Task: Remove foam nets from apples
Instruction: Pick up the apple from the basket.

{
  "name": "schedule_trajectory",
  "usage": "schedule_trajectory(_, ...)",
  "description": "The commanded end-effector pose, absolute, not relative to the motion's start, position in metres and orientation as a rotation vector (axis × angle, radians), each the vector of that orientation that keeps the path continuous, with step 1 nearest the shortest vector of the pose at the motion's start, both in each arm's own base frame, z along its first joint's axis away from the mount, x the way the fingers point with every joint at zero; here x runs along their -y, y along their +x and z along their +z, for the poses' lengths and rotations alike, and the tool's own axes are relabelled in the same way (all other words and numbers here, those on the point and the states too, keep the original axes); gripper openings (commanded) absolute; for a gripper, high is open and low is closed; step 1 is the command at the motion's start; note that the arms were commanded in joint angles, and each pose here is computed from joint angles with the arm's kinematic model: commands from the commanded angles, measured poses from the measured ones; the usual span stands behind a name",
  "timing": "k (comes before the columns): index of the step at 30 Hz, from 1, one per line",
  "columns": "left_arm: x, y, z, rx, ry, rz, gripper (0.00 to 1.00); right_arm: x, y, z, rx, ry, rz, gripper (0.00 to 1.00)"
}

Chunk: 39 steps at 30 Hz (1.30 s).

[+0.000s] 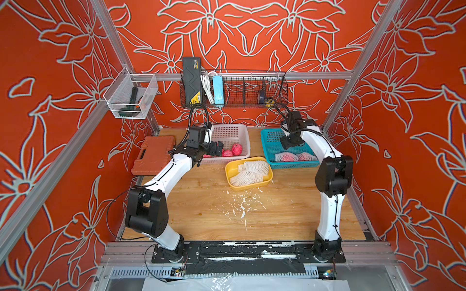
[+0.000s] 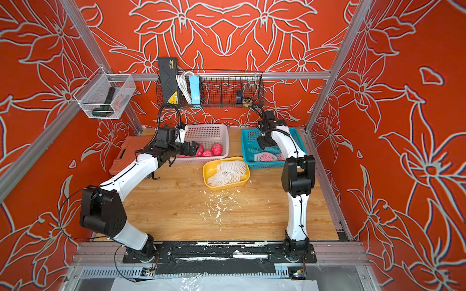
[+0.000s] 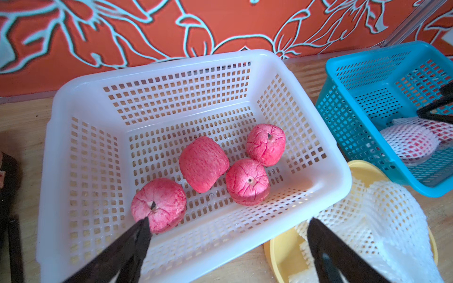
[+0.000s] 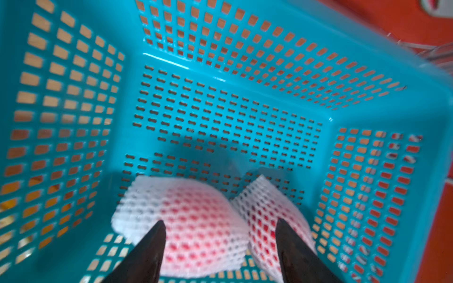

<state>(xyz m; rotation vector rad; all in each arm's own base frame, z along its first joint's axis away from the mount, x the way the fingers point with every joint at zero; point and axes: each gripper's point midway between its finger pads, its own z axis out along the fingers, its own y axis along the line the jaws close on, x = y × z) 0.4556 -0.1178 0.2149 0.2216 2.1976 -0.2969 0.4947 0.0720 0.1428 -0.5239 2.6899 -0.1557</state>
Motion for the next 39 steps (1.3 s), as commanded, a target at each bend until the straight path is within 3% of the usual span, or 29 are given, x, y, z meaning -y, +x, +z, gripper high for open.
schedule_trajectory(1,0.125,0.453,0.222,-2.182,0.253,-0.31,0.98,-0.076,0.475,0.162,-2.678,-0.518,-0.053,0.73)
schedule_trajectory(6,0.131,0.451,0.219,-2.188,0.276,-0.324,0.98,-0.068,0.454,0.144,-2.75,-0.69,-0.103,0.73)
schedule_trajectory(13,0.135,0.449,0.221,-2.184,0.288,-0.336,0.98,-0.057,0.44,0.127,-2.699,-1.076,-0.22,0.87)
schedule_trajectory(20,0.138,0.448,0.22,-2.187,0.295,-0.348,0.98,-0.061,0.444,0.116,-2.637,-1.299,-0.213,0.93)
schedule_trajectory(39,0.139,0.453,0.203,-2.239,0.307,-0.334,0.98,-0.064,0.468,0.067,-2.703,-1.385,-0.11,0.94)
